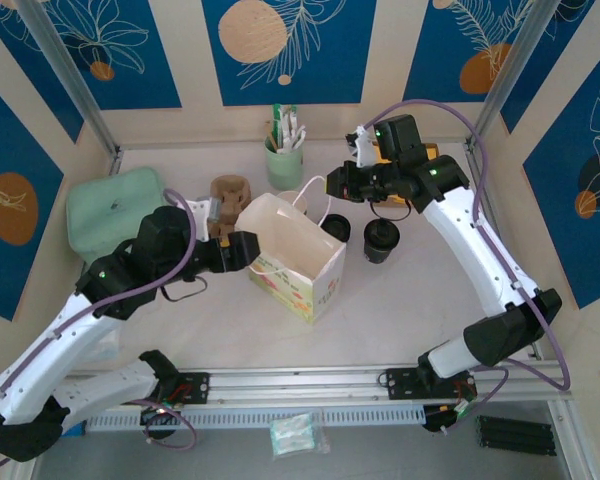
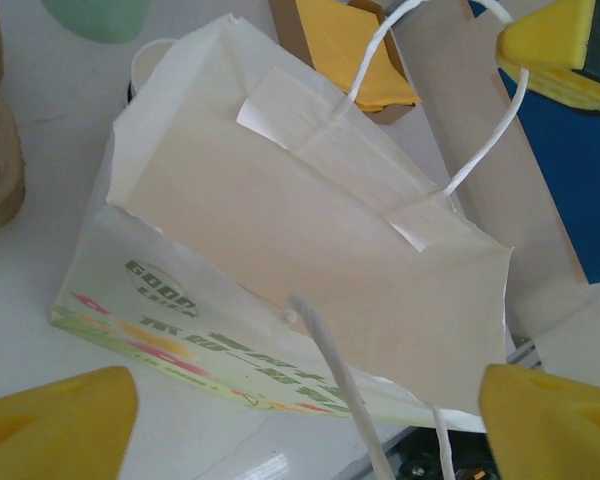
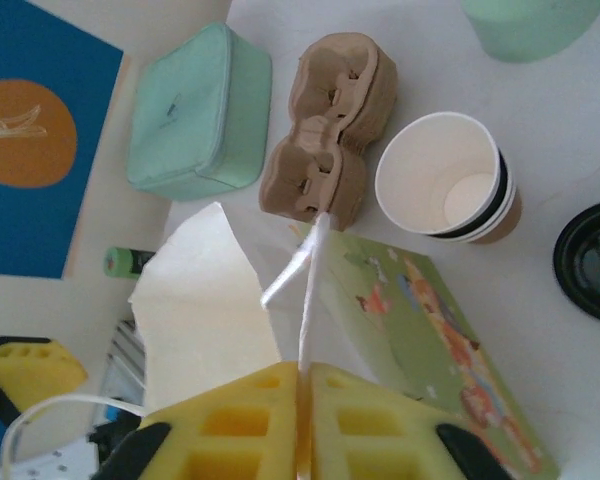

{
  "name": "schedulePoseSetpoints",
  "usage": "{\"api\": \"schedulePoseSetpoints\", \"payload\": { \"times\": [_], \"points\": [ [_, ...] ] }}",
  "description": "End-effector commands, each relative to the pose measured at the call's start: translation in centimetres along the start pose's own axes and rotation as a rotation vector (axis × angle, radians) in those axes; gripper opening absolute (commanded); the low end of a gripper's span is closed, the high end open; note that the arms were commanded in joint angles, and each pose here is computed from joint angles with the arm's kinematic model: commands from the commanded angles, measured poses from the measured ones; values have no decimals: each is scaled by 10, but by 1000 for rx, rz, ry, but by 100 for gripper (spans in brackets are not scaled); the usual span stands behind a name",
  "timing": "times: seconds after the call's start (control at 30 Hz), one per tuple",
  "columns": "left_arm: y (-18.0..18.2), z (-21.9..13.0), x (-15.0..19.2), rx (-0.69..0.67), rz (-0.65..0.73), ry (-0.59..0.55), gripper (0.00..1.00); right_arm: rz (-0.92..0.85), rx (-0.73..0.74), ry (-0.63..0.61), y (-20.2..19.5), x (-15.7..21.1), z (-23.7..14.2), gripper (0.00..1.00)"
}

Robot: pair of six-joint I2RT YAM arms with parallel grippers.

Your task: Pack the takeout coffee

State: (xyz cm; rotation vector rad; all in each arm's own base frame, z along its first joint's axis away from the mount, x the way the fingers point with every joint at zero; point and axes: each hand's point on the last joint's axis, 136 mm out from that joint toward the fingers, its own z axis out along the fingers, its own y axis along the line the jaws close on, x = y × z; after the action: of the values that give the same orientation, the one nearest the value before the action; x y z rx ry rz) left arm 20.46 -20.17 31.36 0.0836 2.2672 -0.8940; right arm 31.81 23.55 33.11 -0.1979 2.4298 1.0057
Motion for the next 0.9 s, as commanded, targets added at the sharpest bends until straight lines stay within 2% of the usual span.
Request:
{"api": "schedulePoseSetpoints", "payload": {
  "times": [0.0,0.23,0.47,0.87],
  "points": [
    [-2,8,0,21,15,1,80,13,-28,-1,-1,0,-1,0],
    [1,20,-1,9,19,2,55,63,9,-70,-19,4,-21,0],
    [4,34,-5,-7,36,-8,55,123,51,-157,-38,14,-42,0],
    [14,53,-17,-50,76,-15,55,179,67,-206,-45,36,-54,0]
  ]
}}
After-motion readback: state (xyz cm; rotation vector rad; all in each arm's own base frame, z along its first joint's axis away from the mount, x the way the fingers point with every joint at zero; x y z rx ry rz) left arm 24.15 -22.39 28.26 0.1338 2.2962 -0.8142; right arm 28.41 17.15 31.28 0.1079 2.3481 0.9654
